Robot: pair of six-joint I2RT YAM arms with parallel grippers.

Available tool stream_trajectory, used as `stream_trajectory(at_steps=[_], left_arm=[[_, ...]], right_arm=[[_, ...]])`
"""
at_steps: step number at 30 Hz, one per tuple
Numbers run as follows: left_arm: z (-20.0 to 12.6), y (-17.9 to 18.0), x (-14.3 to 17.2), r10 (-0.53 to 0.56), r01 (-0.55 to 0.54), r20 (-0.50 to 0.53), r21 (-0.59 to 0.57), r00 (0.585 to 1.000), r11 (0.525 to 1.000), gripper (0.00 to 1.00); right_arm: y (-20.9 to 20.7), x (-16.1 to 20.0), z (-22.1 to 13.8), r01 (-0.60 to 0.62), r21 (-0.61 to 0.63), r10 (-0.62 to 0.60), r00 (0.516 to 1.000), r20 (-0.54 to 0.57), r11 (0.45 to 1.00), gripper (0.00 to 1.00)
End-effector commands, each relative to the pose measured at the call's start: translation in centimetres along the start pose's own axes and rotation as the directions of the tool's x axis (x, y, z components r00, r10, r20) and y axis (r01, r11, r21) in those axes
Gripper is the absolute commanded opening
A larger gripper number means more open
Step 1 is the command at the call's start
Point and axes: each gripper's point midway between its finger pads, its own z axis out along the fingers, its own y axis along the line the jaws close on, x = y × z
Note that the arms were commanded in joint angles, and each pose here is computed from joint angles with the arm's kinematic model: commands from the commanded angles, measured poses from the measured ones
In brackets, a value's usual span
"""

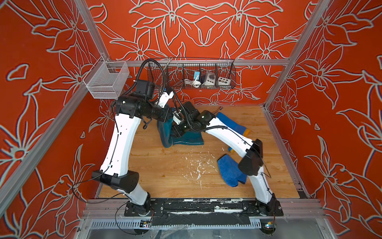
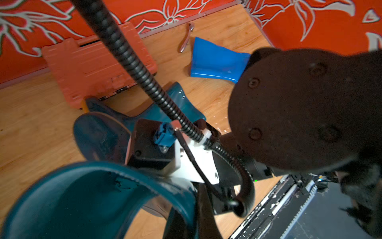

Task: Wipe the rubber boots with a cloth
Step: Place the cleaning item at the center of the board.

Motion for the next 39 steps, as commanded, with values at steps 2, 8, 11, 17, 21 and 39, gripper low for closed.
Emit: stream_trajectory(at_steps=[2,8,11,17,21,39], left_arm=[[-0.9,4.0,-3.2,0.171,-0.159,0.082,-0.130,0.982,0.979,0.00],[-0.7,11.3,-1.8,0.106,-0.099,0.012,-0.257,0.994,0.961,0.00],[-0.1,14.8,-0.9,0.042,-0.035,0.019,-0.272,0.999,0.962,0.00],[2.9,21.5,2.9,-0.194,0.202,0.065,-0.155,0.979,0.967,0.00],[4.1,22.5,3.6,-0.244,0.251,0.073,-0.112,0.967,0.961,0.10],[-0.5,19.6,0.4,-0.259,0.286,0.218,-0.103,0.941,0.953,0.47]], right_arm=[[4.1,-4.7,2.3,0.091,-0.183,-0.062,0.985,0.160,0.979,0.57],[2.8,-7.0,7.9,0.061,-0.271,0.030,0.946,0.322,0.961,0.58],[1.5,-6.9,11.0,0.042,-0.261,0.061,0.926,0.373,0.964,0.60],[-0.7,-4.0,16.0,-0.009,-0.223,0.091,0.930,0.357,0.975,0.62],[-1.0,-3.3,15.8,0.010,-0.185,0.051,0.946,0.322,0.983,0.63],[-9.2,0.2,6.2,-0.163,0.085,0.154,0.982,0.112,0.983,0.66]])
